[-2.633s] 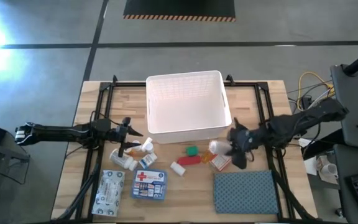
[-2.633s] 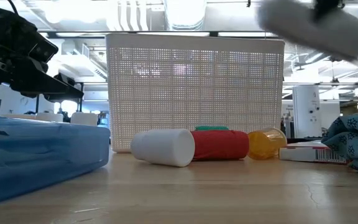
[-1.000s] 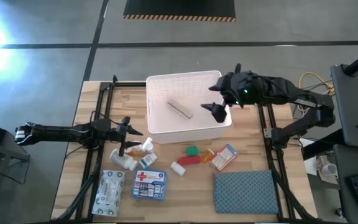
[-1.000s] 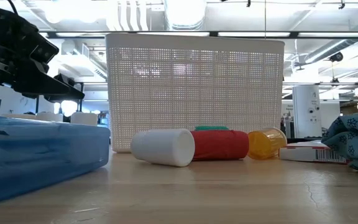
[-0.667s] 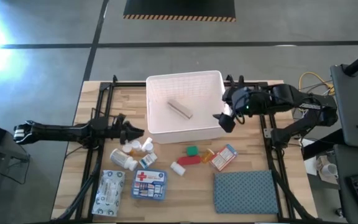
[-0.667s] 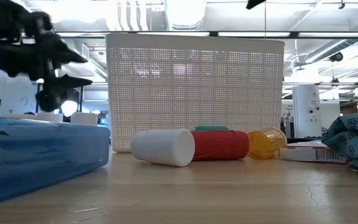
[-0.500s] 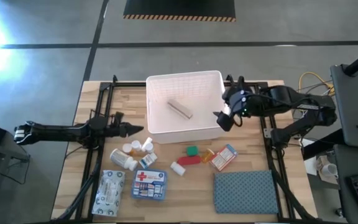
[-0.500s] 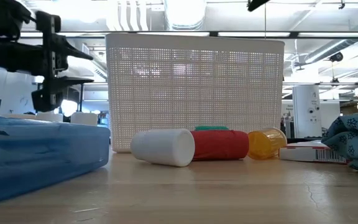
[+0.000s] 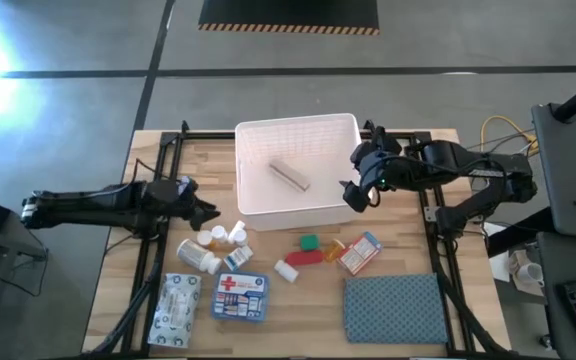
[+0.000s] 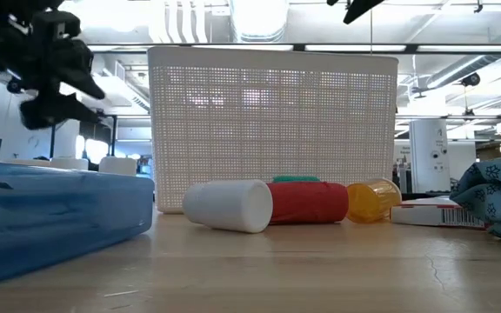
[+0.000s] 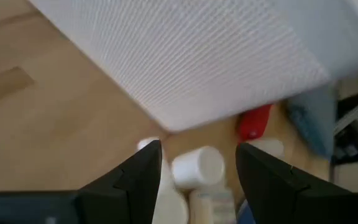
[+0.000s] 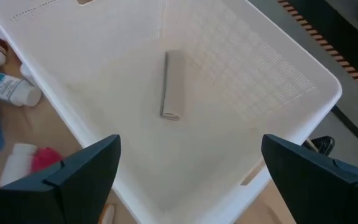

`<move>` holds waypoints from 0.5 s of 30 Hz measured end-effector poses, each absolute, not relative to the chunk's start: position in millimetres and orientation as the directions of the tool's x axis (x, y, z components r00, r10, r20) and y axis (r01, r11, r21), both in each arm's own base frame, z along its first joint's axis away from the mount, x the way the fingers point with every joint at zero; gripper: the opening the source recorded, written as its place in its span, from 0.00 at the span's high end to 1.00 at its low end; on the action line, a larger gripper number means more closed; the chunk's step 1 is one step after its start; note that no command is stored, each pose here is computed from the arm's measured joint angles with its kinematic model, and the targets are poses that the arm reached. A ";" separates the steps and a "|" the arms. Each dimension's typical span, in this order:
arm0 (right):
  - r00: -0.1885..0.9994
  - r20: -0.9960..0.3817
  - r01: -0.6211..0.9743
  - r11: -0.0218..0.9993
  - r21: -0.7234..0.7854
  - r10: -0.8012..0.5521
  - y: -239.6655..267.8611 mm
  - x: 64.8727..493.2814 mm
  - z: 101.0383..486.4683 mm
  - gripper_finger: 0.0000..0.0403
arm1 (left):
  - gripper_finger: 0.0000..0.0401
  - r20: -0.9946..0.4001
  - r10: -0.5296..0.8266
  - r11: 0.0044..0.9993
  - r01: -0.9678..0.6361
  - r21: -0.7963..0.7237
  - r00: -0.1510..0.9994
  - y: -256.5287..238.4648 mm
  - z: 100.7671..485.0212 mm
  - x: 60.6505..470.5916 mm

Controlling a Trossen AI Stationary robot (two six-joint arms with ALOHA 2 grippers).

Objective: Pick & place medical supplies in basket/bin
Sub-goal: Put the left white medicine bottle into the white bin

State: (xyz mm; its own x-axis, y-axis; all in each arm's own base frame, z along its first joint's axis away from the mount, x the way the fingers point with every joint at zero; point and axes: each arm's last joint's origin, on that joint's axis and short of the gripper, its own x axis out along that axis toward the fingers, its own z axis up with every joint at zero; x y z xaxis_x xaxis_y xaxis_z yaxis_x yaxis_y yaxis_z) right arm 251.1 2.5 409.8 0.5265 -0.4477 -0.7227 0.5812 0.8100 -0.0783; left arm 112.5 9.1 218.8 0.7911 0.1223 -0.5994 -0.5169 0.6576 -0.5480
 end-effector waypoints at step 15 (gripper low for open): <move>0.489 -0.726 0.548 0.818 -0.174 -0.483 -1.5 251.2 406.5 0.06 | 0.53 -0.855 -0.037 0.790 -0.509 -0.342 0.517 -6.2 226.0 150.5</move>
